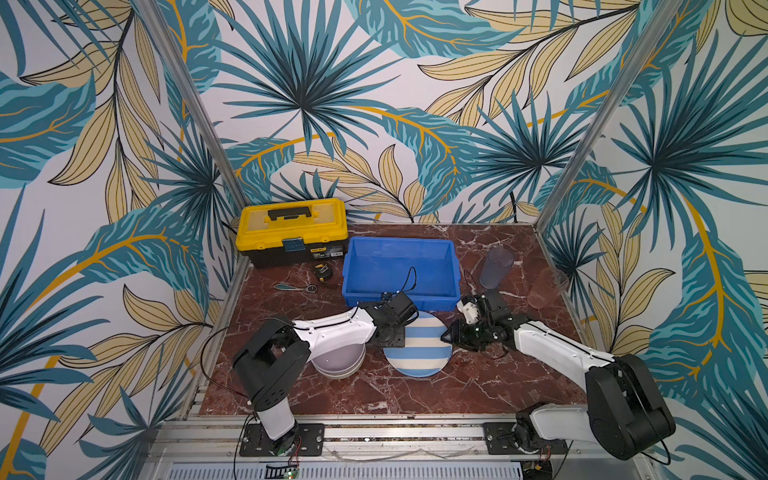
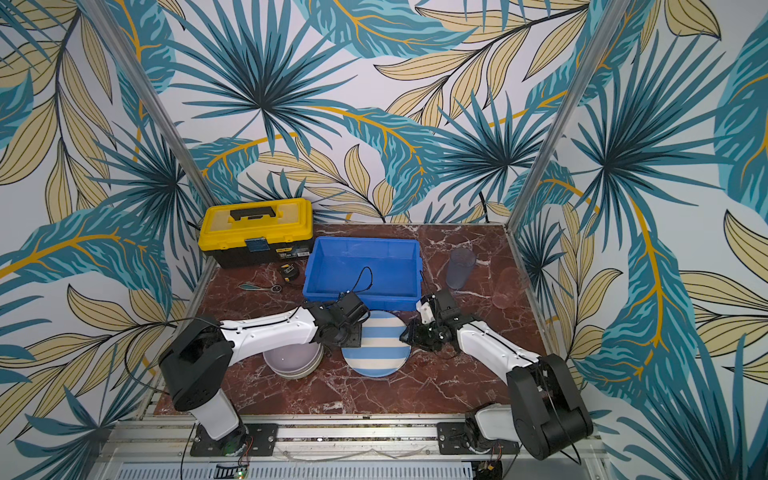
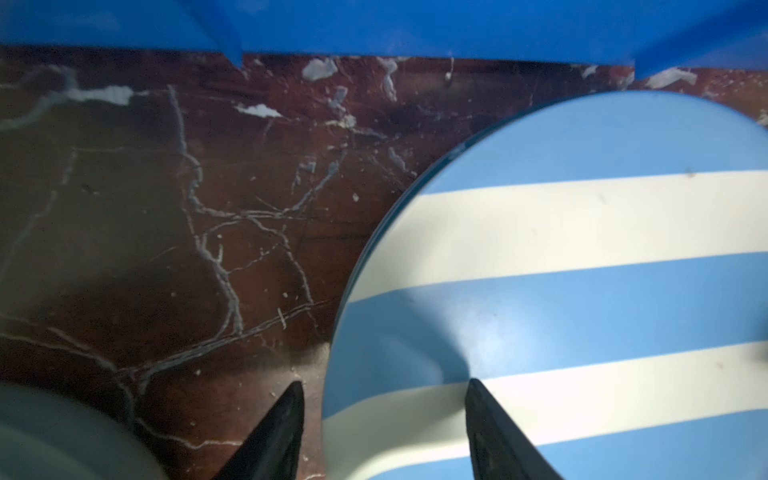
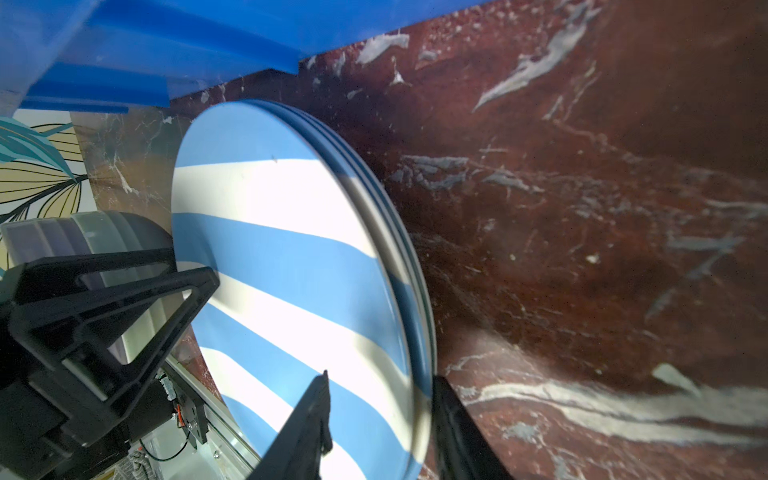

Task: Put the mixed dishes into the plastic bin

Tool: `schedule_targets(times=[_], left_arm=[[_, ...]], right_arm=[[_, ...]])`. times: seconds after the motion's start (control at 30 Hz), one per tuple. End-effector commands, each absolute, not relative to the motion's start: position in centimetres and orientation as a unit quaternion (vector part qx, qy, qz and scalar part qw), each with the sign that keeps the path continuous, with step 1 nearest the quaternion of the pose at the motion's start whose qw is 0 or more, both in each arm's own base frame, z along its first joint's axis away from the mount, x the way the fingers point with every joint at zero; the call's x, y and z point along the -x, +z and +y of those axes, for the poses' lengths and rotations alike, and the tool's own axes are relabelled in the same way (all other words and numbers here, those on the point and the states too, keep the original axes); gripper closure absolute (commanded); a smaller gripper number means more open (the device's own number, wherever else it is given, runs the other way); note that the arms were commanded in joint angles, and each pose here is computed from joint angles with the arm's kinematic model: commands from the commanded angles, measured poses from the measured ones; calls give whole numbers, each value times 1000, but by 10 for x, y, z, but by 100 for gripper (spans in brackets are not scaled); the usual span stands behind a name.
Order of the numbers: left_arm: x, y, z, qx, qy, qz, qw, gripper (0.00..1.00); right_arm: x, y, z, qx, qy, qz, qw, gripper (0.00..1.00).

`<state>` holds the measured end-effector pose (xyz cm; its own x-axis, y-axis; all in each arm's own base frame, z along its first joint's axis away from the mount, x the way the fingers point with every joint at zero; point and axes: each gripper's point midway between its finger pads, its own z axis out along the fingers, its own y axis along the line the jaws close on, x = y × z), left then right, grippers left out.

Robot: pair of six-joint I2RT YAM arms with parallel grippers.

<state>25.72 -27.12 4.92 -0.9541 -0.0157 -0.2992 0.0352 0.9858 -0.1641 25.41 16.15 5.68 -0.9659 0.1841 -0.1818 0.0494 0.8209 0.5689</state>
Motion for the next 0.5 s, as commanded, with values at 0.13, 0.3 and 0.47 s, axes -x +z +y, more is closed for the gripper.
schedule_targets(times=[0.13, 0.3, 0.47], left_arm=[[-260, 62, -285, -19, -105, 981, 163, 38], [-261, 65, -287, -21, -108, 980, 165, 38], [-261, 64, -288, -22, -107, 980, 166, 38]], right_arm=[[-247, 70, 153, -47, 267, 954, 129, 59], [-242, 76, 149, -39, 257, 957, 128, 59], [-242, 69, 151, -39, 258, 958, 118, 59]])
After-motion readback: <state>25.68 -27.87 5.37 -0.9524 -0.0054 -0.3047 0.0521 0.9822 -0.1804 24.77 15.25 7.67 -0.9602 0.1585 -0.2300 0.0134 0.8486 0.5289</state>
